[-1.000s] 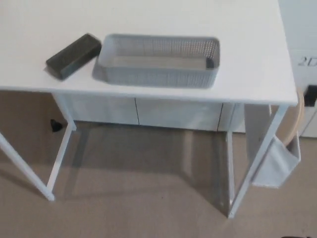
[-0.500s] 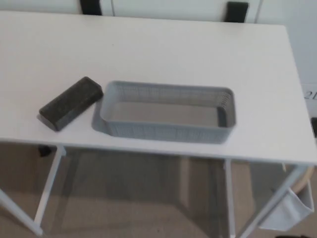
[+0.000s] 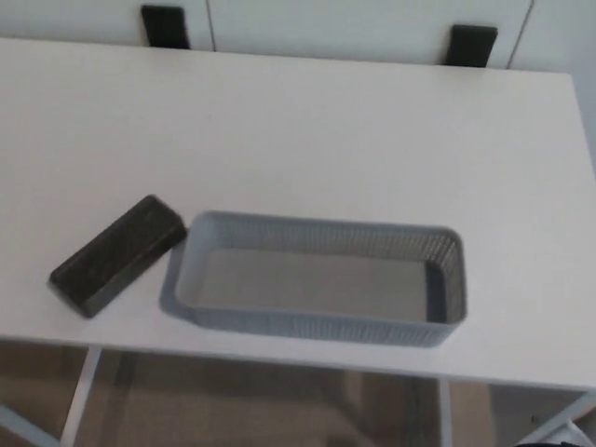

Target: The robot walks towards a desk on which an eraser is kept on the left hand side and a container is kept on the right hand side. The robot picks up the eraser using its left hand and places it in the container.

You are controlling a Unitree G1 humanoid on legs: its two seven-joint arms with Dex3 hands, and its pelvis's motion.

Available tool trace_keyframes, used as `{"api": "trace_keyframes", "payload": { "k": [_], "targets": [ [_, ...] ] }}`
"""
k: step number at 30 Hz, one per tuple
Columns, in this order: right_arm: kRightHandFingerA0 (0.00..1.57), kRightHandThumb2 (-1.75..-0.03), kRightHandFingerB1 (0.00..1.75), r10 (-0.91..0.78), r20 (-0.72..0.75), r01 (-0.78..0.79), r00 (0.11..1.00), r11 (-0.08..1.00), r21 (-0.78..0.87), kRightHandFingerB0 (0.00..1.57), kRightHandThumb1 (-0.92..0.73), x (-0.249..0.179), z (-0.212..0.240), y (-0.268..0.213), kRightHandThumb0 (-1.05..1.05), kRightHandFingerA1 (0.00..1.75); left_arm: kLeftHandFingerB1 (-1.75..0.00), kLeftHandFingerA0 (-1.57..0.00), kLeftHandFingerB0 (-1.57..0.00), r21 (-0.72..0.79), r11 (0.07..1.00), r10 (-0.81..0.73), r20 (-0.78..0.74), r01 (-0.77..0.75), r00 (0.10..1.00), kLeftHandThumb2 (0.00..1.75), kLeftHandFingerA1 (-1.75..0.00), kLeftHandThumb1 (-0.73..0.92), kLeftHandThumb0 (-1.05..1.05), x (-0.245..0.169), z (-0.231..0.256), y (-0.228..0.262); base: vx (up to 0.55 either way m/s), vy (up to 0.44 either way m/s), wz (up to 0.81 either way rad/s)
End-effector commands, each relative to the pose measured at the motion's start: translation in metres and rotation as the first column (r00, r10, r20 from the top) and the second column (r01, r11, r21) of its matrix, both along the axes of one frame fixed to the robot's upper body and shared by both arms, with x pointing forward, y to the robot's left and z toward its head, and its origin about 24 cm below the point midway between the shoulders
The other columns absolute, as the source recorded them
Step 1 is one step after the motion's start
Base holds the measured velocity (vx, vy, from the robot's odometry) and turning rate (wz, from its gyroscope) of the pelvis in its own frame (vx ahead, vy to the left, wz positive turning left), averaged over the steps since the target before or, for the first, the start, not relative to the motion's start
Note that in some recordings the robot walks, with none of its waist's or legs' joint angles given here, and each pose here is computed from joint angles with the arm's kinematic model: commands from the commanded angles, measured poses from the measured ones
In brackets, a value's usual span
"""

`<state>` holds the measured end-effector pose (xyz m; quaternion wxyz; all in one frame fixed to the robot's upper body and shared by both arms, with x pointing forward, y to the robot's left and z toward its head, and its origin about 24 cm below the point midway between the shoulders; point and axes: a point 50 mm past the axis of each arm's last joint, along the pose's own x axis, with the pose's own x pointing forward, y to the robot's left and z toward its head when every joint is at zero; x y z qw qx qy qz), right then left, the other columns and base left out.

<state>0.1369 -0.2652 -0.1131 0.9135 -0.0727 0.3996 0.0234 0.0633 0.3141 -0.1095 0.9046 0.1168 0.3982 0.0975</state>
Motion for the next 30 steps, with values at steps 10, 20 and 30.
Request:
{"api": "trace_keyframes", "payload": {
  "k": [10,20,30],
  "targets": [
    [0.73,-0.57,0.5,0.029,-0.047,-0.031,0.998,0.999,-0.034,0.56,-0.57,-0.0063,-0.0032,-0.0027,-0.4,0.57,-0.44,-0.35,-0.27,0.018,1.0,0.019,-0.042,-0.019,0.999,0.78,-0.5,0.5,-0.49,-0.0135,-0.0003,0.0071,-0.05,0.134,-0.06],
    [0.69,-0.57,0.51,0.063,-0.09,-0.069,0.994,0.995,-0.07,0.54,-0.59,-0.0015,-0.0026,-0.0026,-0.41,0.58,-0.45,-0.36,-0.29,0.016,1.0,0.016,-0.03,-0.016,0.999,0.78,-0.52,0.49,-0.48,-0.0107,0.0005,0.007,0.03,0.103,0.12],
    [0.71,-0.57,0.49,0.06,-0.091,-0.065,0.994,0.996,-0.058,0.54,-0.59,0.0027,-0.0015,-0.0029,-0.41,0.56,-0.47,-0.41,-0.33,0.012,1.0,0.008,-0.024,-0.008,1.0,0.8,-0.54,0.49,-0.49,-0.0073,0.0004,0.0071,-0.01,-0.01,0.01]
  ]
}}
